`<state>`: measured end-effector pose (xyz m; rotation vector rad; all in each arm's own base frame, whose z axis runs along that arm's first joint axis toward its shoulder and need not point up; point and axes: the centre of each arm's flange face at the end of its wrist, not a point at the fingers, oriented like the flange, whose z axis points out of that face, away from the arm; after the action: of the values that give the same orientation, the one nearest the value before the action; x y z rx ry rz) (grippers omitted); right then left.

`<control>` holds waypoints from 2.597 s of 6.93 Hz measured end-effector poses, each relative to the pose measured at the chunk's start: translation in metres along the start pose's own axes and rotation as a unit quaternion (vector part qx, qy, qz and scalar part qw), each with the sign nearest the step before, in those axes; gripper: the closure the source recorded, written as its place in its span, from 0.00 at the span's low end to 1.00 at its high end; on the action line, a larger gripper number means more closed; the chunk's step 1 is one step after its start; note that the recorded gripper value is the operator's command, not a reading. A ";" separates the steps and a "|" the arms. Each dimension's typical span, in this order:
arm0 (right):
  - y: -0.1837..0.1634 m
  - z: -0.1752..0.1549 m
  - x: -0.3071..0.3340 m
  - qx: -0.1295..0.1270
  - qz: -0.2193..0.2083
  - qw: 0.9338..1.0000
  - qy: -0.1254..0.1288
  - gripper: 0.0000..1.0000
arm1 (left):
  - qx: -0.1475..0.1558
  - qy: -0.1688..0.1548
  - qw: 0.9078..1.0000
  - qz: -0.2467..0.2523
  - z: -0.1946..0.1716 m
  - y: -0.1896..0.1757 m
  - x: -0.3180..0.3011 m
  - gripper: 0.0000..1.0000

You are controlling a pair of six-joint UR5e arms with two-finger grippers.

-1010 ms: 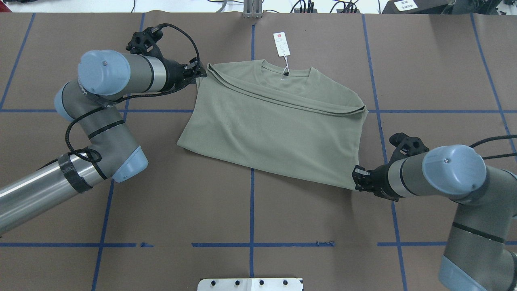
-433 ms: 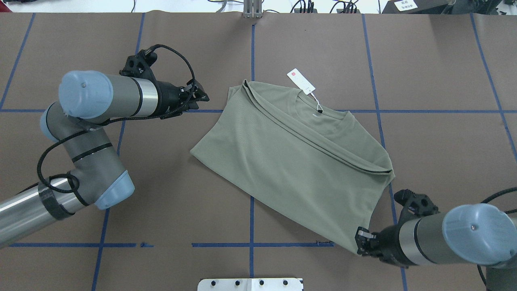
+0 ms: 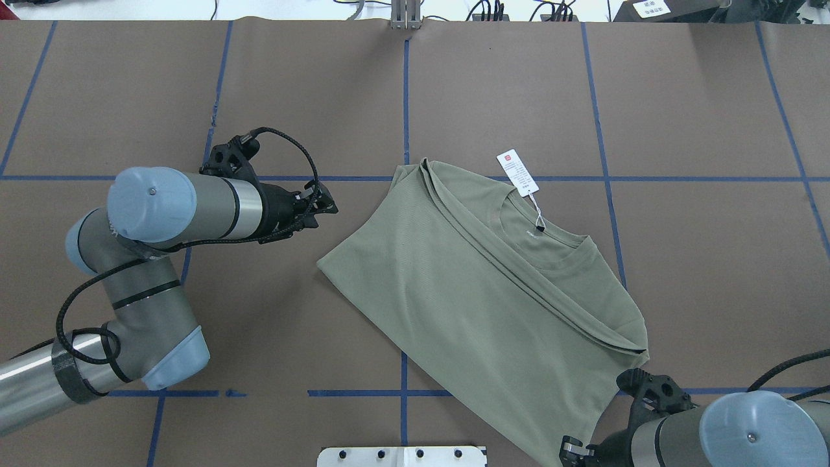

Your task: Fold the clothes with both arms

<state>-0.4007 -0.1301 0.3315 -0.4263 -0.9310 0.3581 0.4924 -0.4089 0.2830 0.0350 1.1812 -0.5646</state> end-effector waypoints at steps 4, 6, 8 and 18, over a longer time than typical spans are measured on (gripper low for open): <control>-0.075 -0.056 -0.025 0.071 0.055 0.994 -0.064 0.00 | 0.000 -0.044 0.999 0.006 0.020 0.029 -0.017 0.46; -0.092 -0.062 -0.026 0.087 0.066 0.992 -0.071 0.00 | -0.005 -0.049 0.999 0.011 0.027 0.041 -0.021 0.53; -0.096 -0.061 -0.025 0.092 0.069 0.991 -0.069 0.00 | -0.003 -0.053 0.998 0.013 0.032 0.044 -0.023 0.71; -0.105 -0.063 -0.025 0.102 0.075 0.989 -0.072 0.00 | 0.137 -0.081 0.983 0.087 0.046 -0.180 -0.016 1.00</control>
<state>-0.3510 -0.2442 0.3334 -0.2856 -0.9942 0.6217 0.4503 -0.5717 0.3630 0.3186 0.9254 -0.5597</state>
